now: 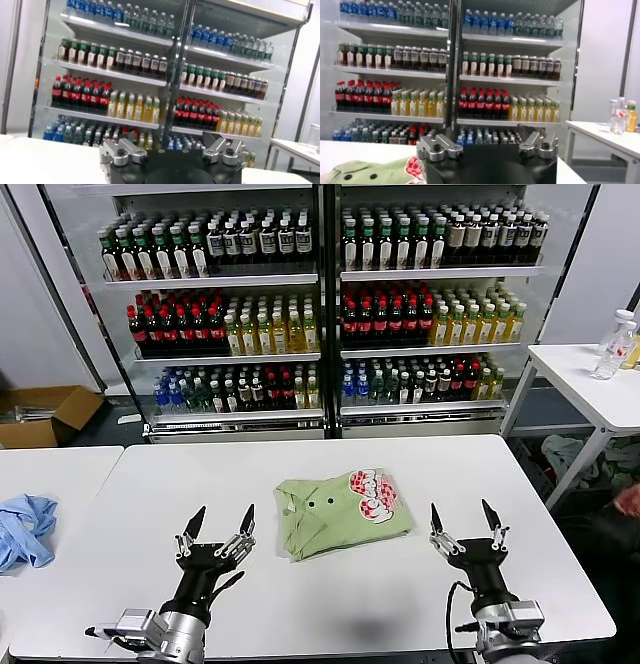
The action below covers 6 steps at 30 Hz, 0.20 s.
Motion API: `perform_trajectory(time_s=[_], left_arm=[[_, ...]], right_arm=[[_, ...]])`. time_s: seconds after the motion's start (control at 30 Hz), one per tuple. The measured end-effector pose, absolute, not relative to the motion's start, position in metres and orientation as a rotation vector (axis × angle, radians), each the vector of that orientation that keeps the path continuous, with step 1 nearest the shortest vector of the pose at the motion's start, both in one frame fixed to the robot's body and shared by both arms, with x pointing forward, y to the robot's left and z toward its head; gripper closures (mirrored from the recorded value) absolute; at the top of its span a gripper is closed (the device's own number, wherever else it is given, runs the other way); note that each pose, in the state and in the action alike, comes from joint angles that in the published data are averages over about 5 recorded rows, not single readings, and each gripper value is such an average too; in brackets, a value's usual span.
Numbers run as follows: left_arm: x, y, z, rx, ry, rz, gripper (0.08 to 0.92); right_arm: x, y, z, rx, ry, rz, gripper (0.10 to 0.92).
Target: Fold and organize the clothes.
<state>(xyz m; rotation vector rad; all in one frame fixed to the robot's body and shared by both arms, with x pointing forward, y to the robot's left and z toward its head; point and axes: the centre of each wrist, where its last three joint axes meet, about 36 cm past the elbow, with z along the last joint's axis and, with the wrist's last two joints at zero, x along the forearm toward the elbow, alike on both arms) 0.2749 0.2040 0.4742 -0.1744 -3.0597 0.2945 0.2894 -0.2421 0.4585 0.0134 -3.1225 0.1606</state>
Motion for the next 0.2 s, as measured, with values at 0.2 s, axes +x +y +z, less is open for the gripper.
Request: perform_trajectory(time_s=[0.2], left_arm=[[0.2696, 0.2032, 0.4749, -0.165, -3.061, 0.278, 0.177]], right_arm=[[0.2770, -0.2420, 0.4668, 0.011, -3.128, 0.173, 0.200]])
